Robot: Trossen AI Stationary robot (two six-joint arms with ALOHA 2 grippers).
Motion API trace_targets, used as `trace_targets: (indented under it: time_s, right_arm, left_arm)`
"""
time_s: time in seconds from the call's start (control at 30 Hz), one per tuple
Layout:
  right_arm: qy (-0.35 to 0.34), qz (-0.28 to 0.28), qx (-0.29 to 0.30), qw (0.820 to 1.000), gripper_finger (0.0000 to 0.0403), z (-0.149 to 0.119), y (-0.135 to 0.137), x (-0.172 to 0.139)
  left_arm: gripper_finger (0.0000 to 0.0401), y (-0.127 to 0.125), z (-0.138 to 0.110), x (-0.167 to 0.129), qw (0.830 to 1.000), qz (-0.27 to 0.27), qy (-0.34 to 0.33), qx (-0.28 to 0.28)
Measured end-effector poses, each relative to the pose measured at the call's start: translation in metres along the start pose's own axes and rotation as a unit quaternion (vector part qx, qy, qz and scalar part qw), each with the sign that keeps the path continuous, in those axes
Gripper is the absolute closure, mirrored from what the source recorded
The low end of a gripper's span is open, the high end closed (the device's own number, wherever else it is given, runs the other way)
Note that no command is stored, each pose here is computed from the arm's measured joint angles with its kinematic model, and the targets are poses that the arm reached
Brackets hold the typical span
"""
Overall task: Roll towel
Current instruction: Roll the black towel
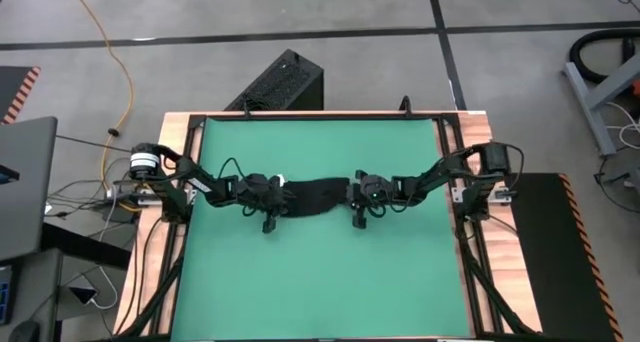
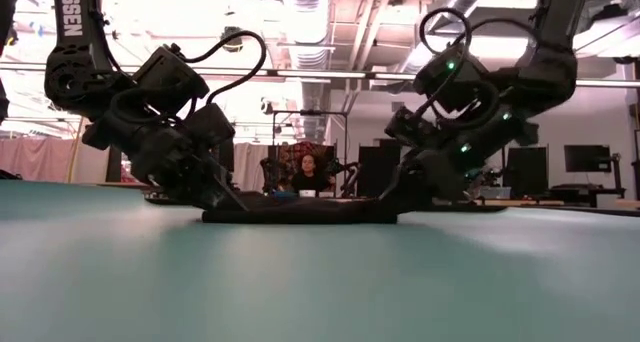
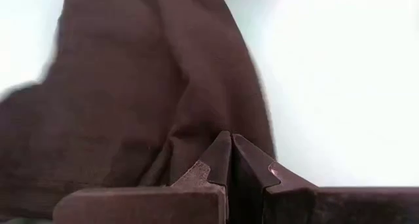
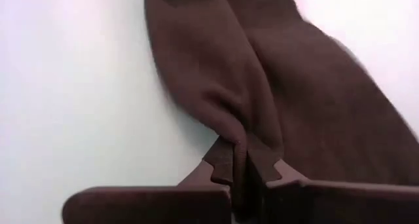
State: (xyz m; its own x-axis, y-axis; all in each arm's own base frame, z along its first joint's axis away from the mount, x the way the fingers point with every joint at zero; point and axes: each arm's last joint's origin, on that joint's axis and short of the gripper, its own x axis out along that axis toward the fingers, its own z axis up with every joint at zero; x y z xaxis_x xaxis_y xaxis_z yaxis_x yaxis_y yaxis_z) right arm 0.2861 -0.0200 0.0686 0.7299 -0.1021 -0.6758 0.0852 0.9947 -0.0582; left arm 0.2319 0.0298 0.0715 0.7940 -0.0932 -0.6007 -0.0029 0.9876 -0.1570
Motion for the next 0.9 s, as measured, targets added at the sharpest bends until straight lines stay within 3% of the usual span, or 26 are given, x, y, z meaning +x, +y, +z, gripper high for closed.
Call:
trace_targets:
  time_s: [0.17,0.53,0.63,0.77,0.9]
  right_arm:
    - [0.031,0.042,0.019,0.998,0.0381,0.007,0.004,-0.020]
    - [0.048,0.062,0.046,0.996,0.0381,0.014,0.009,-0.041]
    - [0.062,0.067,0.042,0.995,0.0381,0.011,0.013,-0.042]
    - [0.063,0.067,0.038,0.995,0.0381,0.011,0.014,-0.043]
    - [0.065,0.066,0.036,0.995,0.0381,0.010,0.014,-0.042]
  left_arm:
    - [0.0401,-0.002,0.001,0.000,0.998,-0.037,-0.001,-0.053]
    - [0.0401,-0.015,0.020,-0.008,0.993,-0.062,-0.071,-0.067]
    - [0.0401,-0.020,0.035,-0.019,0.991,-0.051,-0.117,-0.027]
    - [0.0401,-0.026,0.048,-0.025,0.983,0.040,-0.159,0.077]
    - [0.0401,-0.025,0.058,-0.016,0.976,0.039,-0.168,0.131]
